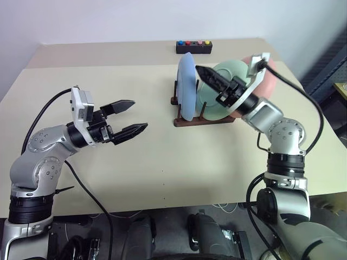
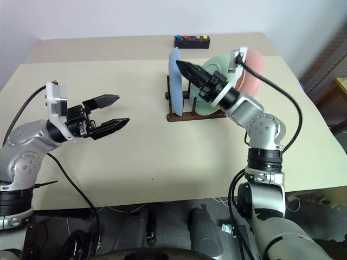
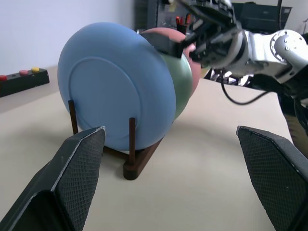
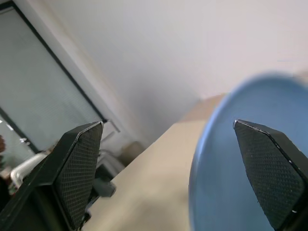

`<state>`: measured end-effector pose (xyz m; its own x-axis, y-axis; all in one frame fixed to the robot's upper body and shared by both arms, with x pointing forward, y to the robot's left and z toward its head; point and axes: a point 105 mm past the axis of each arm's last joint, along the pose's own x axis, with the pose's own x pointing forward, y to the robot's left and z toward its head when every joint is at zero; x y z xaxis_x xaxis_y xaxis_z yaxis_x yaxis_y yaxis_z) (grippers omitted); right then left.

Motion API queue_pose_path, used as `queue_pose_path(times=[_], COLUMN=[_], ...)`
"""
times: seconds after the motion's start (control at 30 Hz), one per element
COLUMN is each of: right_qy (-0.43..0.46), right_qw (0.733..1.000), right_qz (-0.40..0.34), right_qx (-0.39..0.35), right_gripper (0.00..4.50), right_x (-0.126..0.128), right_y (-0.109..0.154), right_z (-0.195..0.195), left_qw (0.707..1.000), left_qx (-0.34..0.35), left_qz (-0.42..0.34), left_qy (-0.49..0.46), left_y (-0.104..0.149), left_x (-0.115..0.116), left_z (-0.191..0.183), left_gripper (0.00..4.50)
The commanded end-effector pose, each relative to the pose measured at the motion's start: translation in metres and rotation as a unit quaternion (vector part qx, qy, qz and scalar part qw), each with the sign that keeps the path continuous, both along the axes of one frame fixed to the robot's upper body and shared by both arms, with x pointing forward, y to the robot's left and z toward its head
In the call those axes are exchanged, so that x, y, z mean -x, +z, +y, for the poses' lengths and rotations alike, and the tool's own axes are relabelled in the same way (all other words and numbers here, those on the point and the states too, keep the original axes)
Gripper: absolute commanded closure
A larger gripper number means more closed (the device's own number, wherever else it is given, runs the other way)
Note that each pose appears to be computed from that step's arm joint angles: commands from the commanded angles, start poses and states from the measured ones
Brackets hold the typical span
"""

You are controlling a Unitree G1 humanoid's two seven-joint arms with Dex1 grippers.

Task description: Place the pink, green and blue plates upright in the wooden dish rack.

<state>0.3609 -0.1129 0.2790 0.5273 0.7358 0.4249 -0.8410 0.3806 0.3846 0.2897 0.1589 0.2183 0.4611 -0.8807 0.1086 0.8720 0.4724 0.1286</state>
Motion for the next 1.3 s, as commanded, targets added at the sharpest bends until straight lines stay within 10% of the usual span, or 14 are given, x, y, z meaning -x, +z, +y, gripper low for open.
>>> queue_pose_path(times=[0.03, 0.63, 0.97, 1.3], right_qy=[-0.044, -0.228, -0.210, -0.205], right_qw=[0.995, 0.897, 0.872, 0.862], right_qz=[-0.087, -0.210, -0.213, -0.197], right_qx=[-0.003, 0.314, 0.388, 0.419], right_gripper=[0.07, 0.07, 4.31, 4.46], right_x=[0.011, 0.030, 0.033, 0.033], right_y=[0.042, 0.005, -0.023, -0.051], right_z=[-0.024, -0.113, -0.113, -0.119], left_qw=[1.000, 0.994, 0.991, 0.992], left_qx=[-0.001, -0.036, -0.046, -0.042], left_qz=[-0.026, 0.074, 0.104, 0.096], left_qy=[-0.011, -0.066, -0.068, -0.067], left_y=[0.011, -0.015, -0.018, -0.016], left_x=[0.003, 0.005, 0.001, 0.003], left_z=[-0.003, -0.019, -0.023, -0.022], left_gripper=[0.00, 0.00, 0.00, 0.00])
